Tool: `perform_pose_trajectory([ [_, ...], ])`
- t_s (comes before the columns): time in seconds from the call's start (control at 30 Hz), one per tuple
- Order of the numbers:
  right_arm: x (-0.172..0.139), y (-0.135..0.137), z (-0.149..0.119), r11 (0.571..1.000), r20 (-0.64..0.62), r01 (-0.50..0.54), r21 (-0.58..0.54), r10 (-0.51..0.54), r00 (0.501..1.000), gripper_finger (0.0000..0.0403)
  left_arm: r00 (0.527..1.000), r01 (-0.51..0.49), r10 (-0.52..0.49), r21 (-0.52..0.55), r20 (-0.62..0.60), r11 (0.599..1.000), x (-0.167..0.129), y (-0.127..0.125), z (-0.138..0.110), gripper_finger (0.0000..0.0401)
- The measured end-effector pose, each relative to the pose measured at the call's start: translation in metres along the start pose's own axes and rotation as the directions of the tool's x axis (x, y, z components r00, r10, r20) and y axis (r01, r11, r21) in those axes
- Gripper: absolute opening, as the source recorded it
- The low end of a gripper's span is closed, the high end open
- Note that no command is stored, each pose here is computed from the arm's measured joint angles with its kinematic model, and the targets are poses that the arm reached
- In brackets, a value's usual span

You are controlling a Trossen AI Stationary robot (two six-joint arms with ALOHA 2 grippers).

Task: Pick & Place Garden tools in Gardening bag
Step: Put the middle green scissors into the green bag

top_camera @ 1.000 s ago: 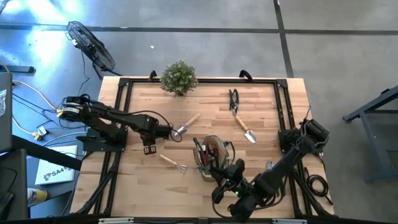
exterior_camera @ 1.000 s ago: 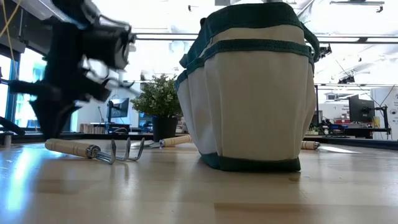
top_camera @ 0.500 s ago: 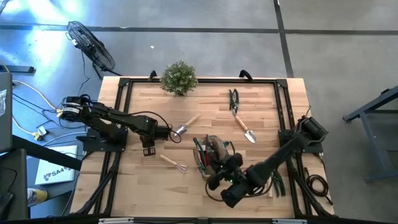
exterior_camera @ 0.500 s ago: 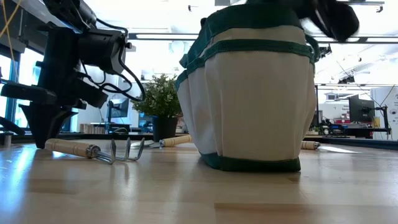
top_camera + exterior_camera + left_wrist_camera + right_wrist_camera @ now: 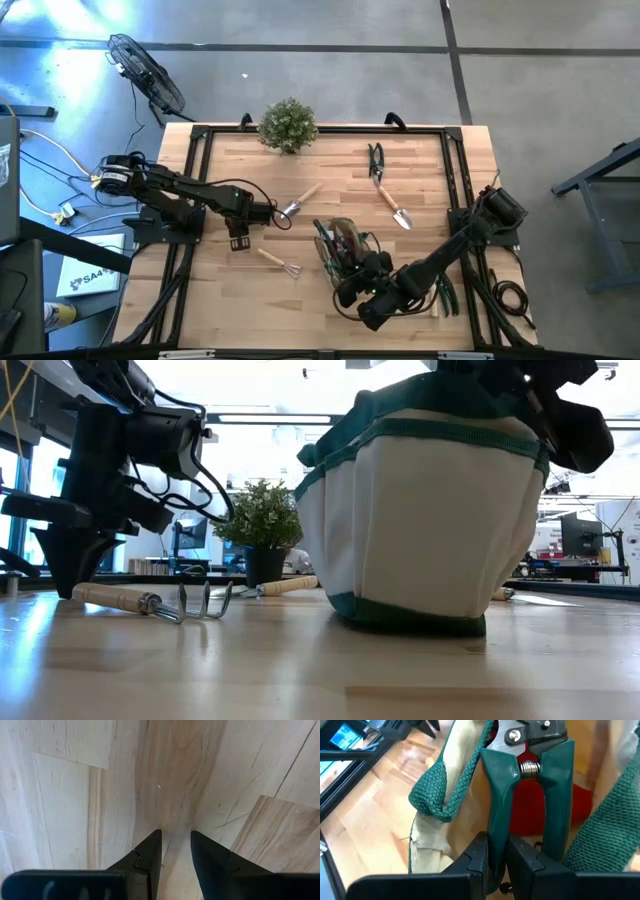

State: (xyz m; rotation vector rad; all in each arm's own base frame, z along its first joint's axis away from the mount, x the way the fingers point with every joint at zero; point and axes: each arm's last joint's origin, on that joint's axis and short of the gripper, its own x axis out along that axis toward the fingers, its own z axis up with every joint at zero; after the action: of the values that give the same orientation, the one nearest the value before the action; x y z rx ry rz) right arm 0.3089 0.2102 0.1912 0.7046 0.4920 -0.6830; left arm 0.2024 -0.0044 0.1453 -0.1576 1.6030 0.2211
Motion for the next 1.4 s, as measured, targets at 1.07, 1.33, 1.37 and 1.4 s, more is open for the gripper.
perform_pose_trajectory([
  [1.07, 0.014, 0.000, 0.005, 0.999, -0.356, 0.022, 0.049, -0.003, 0.935, 0.0101, 1.000, 0.000, 0.000, 0.000, 0.001, 1.000, 0.000, 0.000, 0.000, 0.0100],
  [1.33, 0.012, 0.001, 0.015, 1.000, -0.339, -0.026, -0.017, 0.019, 0.941, 0.0138, 1.000, 0.001, -0.001, 0.000, 0.001, 1.000, 0.000, 0.000, 0.000, 0.0100],
  [1.37, 0.012, 0.002, 0.017, 0.999, -0.336, -0.032, -0.016, 0.024, 0.941, 0.0145, 1.000, 0.001, -0.001, 0.000, 0.001, 1.000, 0.000, 0.000, 0.000, 0.0100],
  [1.4, 0.011, 0.002, 0.019, 0.999, -0.335, -0.035, -0.011, 0.029, 0.942, 0.0152, 1.000, 0.001, -0.001, 0.000, 0.001, 1.000, 0.000, 0.000, 0.000, 0.0100],
])
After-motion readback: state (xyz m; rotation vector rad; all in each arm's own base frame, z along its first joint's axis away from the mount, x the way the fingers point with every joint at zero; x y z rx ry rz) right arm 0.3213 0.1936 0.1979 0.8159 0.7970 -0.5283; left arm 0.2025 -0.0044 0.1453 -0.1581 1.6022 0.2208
